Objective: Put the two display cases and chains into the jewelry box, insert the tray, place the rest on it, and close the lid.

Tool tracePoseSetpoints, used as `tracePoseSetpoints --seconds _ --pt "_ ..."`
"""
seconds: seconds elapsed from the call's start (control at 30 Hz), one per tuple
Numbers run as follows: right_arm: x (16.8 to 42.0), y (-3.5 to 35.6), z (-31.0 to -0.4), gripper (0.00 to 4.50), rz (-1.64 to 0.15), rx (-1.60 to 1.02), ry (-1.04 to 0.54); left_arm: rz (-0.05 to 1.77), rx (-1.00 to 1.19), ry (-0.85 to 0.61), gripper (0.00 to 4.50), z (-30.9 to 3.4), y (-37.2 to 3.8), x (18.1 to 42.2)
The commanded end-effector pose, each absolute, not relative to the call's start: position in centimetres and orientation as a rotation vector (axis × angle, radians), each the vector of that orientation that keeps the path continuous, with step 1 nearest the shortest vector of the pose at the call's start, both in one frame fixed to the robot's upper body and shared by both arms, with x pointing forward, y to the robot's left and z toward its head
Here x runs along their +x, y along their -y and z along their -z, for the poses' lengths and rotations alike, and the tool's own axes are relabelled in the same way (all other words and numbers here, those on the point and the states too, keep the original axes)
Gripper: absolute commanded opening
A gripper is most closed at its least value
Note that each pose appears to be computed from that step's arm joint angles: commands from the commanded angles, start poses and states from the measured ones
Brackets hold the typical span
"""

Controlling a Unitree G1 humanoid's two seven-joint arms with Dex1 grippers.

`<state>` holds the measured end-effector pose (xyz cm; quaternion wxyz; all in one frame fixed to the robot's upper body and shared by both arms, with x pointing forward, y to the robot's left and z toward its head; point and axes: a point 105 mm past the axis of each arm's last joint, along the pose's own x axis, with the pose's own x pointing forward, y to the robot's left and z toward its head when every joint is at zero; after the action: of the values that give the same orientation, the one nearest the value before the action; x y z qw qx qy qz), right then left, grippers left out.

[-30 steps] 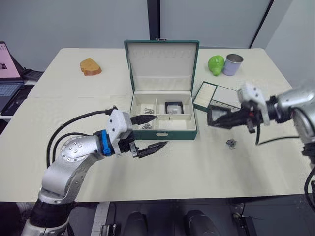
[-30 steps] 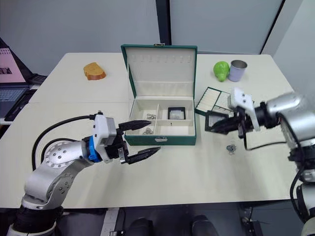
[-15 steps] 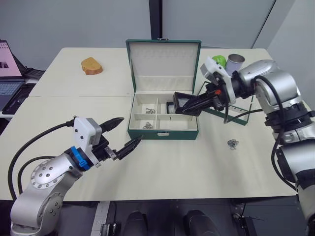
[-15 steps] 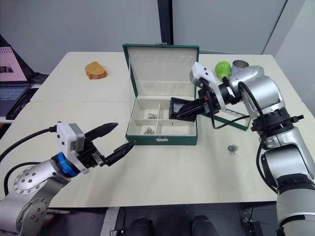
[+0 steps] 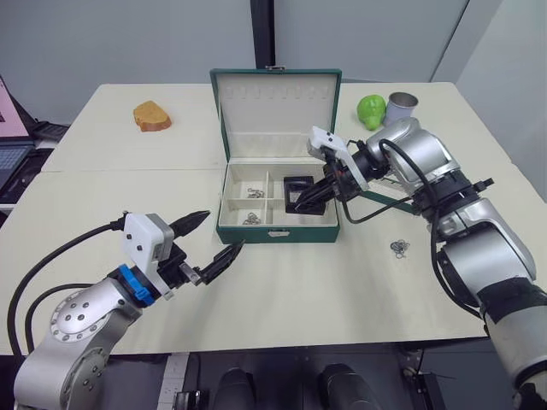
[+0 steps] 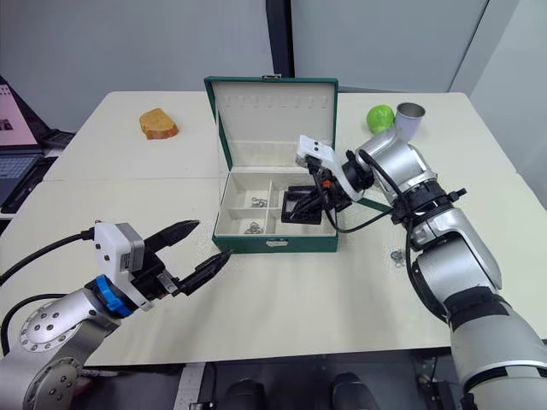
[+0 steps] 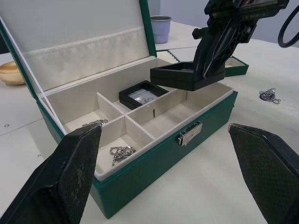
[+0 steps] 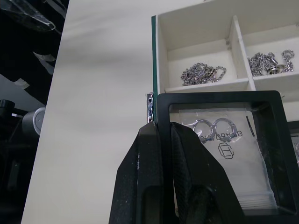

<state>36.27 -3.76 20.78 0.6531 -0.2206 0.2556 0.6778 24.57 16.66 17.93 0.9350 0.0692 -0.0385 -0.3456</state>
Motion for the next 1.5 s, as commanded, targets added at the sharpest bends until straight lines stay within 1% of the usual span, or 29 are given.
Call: tracePoseSetpoints --seconds 0.03,0.43,0.6,0.67,0.73,0.8,0.83,0.87,0.9,1.0,1.1,1.13,1.2,1.33,1.5 --pt "36.2 3.3 -21.8 0.03 -1.566 -0.521 -0.560 0.720 0.166 0.130 4.50 -18.9 -16.1 24.2" --pt "36.8 2.9 -19.3 0.03 -1.554 -0.558 -0.607 0.717 0.171 0.135 4.50 -19.0 -16.0 24.3" --pt "37.0 2.9 -19.0 0.03 -1.548 -0.565 -0.609 0.718 0.178 0.136 4.50 -19.2 -16.1 24.4" --pt "37.1 2.9 -19.1 0.74 -1.547 -0.556 -0.607 0.721 0.178 0.134 4.50 -19.2 -16.0 24.4" --pt "37.1 2.8 -19.6 1.12 -1.549 -0.528 -0.597 0.729 0.180 0.129 4.50 -19.1 -16.0 24.4" --pt "37.1 2.8 -20.5 1.67 -1.551 -0.490 -0.573 0.737 0.184 0.125 4.50 -19.1 -16.0 24.5" --pt "37.2 2.7 -21.0 1.85 -1.551 -0.466 -0.554 0.741 0.186 0.124 4.50 -19.2 -16.0 24.6" --pt "37.2 2.7 -21.4 2.13 -1.550 -0.450 -0.542 0.743 0.187 0.124 4.50 -19.3 -16.1 24.7" --pt "37.2 2.7 -21.8 2.29 -1.550 -0.437 -0.527 0.748 0.189 0.124 4.50 -19.4 -16.1 24.8" --pt "37.2 3.1 -23.2 3.10 -1.551 -0.391 -0.467 0.770 0.187 0.120 4.50 -19.6 -16.0 25.1" --pt "37.1 4.0 -24.8 4.03 -1.549 -0.321 -0.401 0.794 0.193 0.113 4.50 -19.7 -15.9 25.5" --pt "37.0 4.3 -25.2 4.42 -1.553 -0.294 -0.372 0.802 0.195 0.112 4.50 -19.8 -15.9 25.5" --pt "36.8 5.1 -25.6 4.47 -1.550 -0.262 -0.344 0.806 0.197 0.110 4.50 -20.0 -16.0 25.7" --pt "36.3 6.5 -25.0 4.47 -1.529 -0.249 -0.340 0.831 0.196 0.088 4.50 -19.9 -16.3 26.0" --pt "36.0 5.6 -24.6 4.47 -1.515 -0.283 -0.336 0.873 0.200 0.082 4.50 -19.8 -15.8 26.2"
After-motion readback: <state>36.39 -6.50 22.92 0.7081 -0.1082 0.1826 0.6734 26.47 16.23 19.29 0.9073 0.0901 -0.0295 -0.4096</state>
